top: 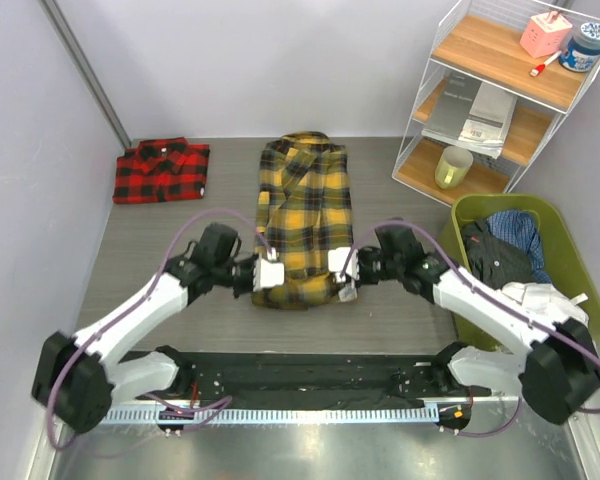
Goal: Fold and stack the long sleeve shirts
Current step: Fold the shirt
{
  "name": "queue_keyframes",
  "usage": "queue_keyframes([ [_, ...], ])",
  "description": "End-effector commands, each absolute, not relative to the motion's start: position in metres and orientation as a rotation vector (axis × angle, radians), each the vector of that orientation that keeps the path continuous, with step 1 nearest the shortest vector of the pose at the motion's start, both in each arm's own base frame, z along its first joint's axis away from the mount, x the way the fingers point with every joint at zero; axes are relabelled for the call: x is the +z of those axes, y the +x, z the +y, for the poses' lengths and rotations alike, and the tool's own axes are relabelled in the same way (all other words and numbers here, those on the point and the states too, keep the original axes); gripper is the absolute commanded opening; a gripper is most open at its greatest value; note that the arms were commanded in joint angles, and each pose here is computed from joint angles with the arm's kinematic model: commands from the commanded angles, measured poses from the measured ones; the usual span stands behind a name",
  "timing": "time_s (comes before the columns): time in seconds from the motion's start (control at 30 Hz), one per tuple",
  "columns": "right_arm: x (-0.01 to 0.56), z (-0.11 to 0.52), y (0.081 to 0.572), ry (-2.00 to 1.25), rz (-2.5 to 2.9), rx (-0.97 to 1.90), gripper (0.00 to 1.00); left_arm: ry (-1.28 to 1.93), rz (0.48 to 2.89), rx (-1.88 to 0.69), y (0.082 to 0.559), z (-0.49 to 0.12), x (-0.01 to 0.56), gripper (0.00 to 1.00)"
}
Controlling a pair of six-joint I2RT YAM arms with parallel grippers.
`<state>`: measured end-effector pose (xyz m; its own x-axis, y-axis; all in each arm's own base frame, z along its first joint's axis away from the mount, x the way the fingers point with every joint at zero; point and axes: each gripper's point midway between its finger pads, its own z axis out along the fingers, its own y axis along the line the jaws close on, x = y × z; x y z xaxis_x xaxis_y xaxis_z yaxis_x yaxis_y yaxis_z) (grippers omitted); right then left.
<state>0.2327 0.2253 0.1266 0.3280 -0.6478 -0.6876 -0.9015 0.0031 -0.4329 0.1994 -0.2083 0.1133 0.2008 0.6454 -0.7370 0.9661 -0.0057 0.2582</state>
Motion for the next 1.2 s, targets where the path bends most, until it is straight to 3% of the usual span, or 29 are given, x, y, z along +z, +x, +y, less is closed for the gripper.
queue_keyframes([
  [0.0,0.154,0.234,0.285,-1.677,1.310,0.384,0.01,1.649,1.417,-0.546,0.259,-0.226,0.150,0.00],
  [0.4,0.129,0.224,0.420,-1.636,1.368,0.356,0.01,1.543,1.581,-0.543,0.411,-0.229,0.118,0.00],
  [0.7,0.101,0.220,0.441,-1.652,1.398,0.365,0.03,1.546,1.642,-0.557,0.434,-0.229,0.090,0.00],
  [0.73,0.099,0.220,0.441,-1.653,1.406,0.368,0.08,1.546,1.649,-0.553,0.434,-0.228,0.087,0.00],
  [0.77,0.097,0.218,0.442,-1.644,1.424,0.365,0.26,1.542,1.660,-0.548,0.435,-0.227,0.087,0.00],
  [0.83,0.100,0.219,0.447,-1.624,1.442,0.357,0.41,1.515,1.706,-0.529,0.438,-0.223,0.085,0.02],
  [0.87,0.102,0.216,0.451,-1.586,1.484,0.344,0.59,1.492,1.720,-0.519,0.442,-0.221,0.089,0.05],
  [0.9,0.113,0.215,0.459,-1.561,1.485,0.317,0.67,1.462,1.742,-0.513,0.446,-0.218,0.092,0.19],
  [0.97,0.129,0.203,0.473,-1.434,1.565,0.301,0.76,1.375,1.804,-0.495,0.456,-0.212,0.104,0.35],
  [1.1,0.181,0.176,0.491,-1.229,1.656,0.267,0.80,1.069,1.908,-0.427,0.487,-0.182,0.146,0.64],
  [1.17,0.197,0.168,0.481,-1.171,1.719,0.305,0.80,0.855,2.000,-0.410,0.498,-0.159,0.163,0.67],
])
